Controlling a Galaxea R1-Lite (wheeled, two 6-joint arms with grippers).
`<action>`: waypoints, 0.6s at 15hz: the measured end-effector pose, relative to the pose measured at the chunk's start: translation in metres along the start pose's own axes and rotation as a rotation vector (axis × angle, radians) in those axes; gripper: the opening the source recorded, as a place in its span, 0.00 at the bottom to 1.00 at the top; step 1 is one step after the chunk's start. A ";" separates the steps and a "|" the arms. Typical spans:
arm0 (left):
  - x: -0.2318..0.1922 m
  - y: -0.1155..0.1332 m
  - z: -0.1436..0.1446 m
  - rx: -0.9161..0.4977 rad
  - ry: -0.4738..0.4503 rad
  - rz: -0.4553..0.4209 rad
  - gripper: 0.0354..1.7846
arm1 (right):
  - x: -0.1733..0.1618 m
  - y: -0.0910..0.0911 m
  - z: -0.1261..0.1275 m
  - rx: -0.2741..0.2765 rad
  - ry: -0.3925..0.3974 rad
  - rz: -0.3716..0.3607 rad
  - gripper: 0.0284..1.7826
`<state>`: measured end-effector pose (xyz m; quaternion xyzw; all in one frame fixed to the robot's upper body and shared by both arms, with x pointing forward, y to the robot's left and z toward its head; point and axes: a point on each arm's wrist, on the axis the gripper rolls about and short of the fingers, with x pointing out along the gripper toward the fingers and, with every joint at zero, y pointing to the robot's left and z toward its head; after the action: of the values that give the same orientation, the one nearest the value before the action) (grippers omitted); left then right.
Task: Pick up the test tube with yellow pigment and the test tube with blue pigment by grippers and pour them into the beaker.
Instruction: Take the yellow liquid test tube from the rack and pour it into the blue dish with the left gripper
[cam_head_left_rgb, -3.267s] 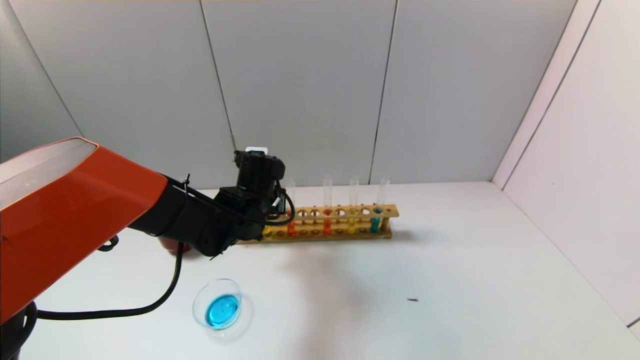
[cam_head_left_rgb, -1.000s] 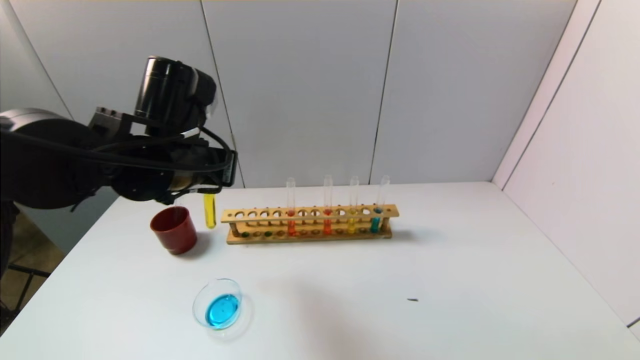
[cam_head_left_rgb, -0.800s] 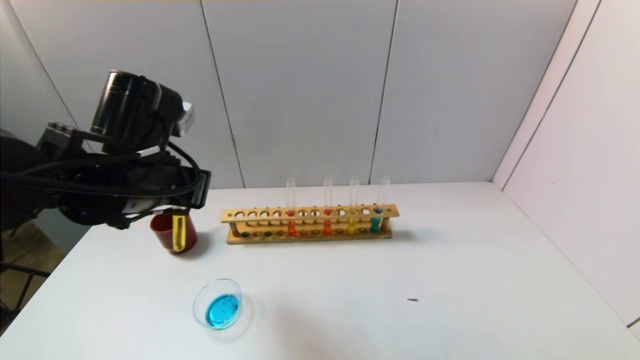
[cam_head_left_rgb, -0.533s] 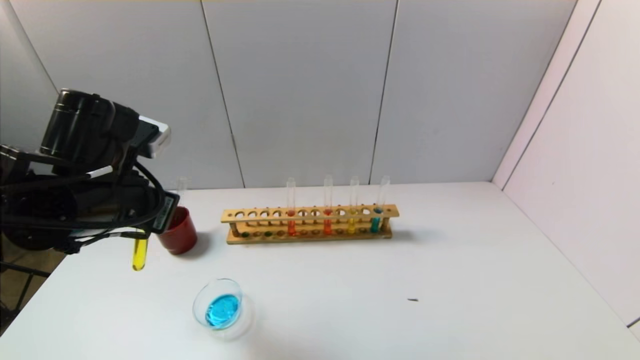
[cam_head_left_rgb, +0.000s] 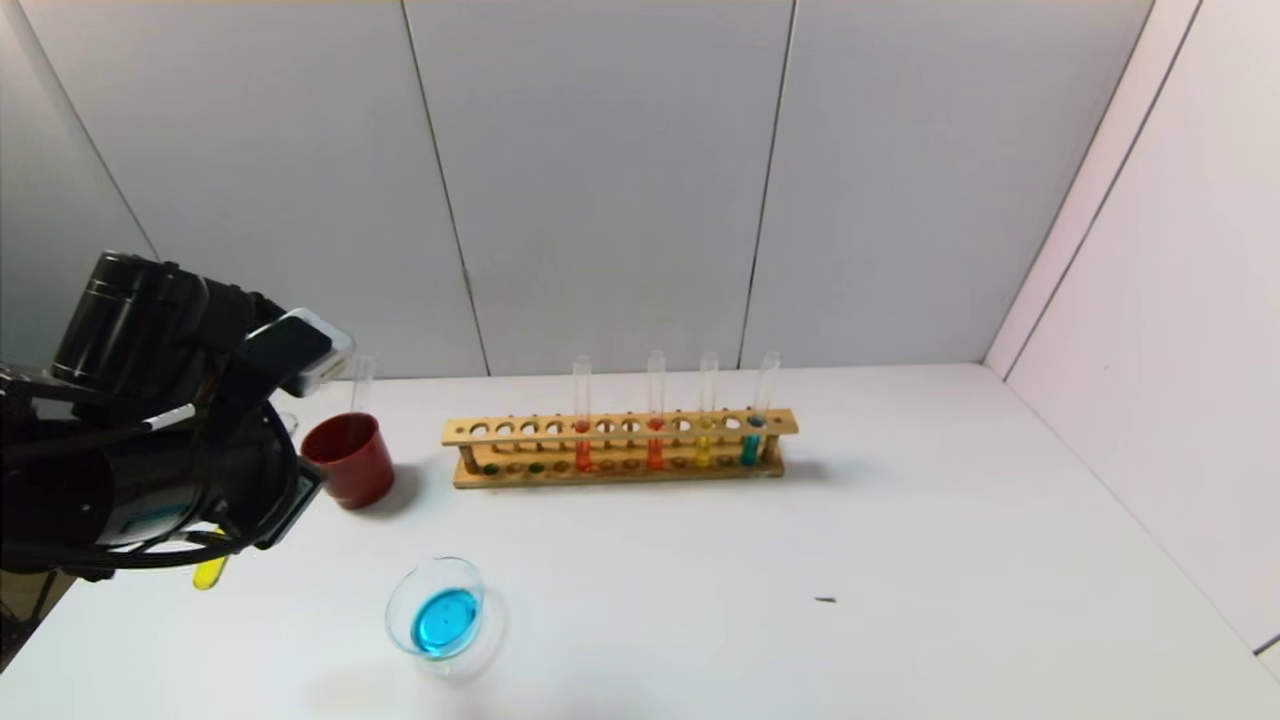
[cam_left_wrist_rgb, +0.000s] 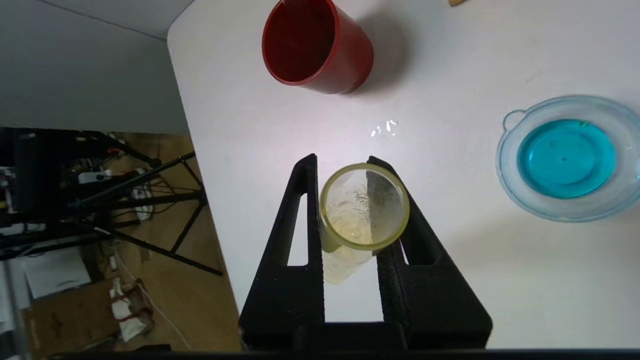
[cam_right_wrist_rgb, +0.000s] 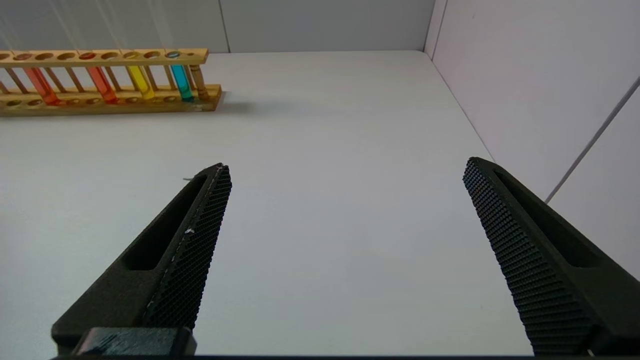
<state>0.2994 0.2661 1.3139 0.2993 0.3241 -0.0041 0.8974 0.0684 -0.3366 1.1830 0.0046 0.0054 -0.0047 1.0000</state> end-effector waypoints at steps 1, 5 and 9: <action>0.002 -0.001 -0.002 0.045 0.011 -0.003 0.18 | 0.000 0.000 0.000 0.000 0.000 0.000 0.95; 0.017 -0.010 -0.006 0.175 0.074 -0.018 0.18 | 0.000 0.000 0.000 0.000 0.000 0.000 0.95; 0.030 -0.023 -0.012 0.273 0.181 -0.072 0.18 | 0.000 0.000 0.000 0.000 0.000 0.000 0.95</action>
<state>0.3118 0.2595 1.2765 0.4057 0.4104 -0.0532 0.8150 0.0684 -0.3366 1.1830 0.0046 0.0054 -0.0047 1.0000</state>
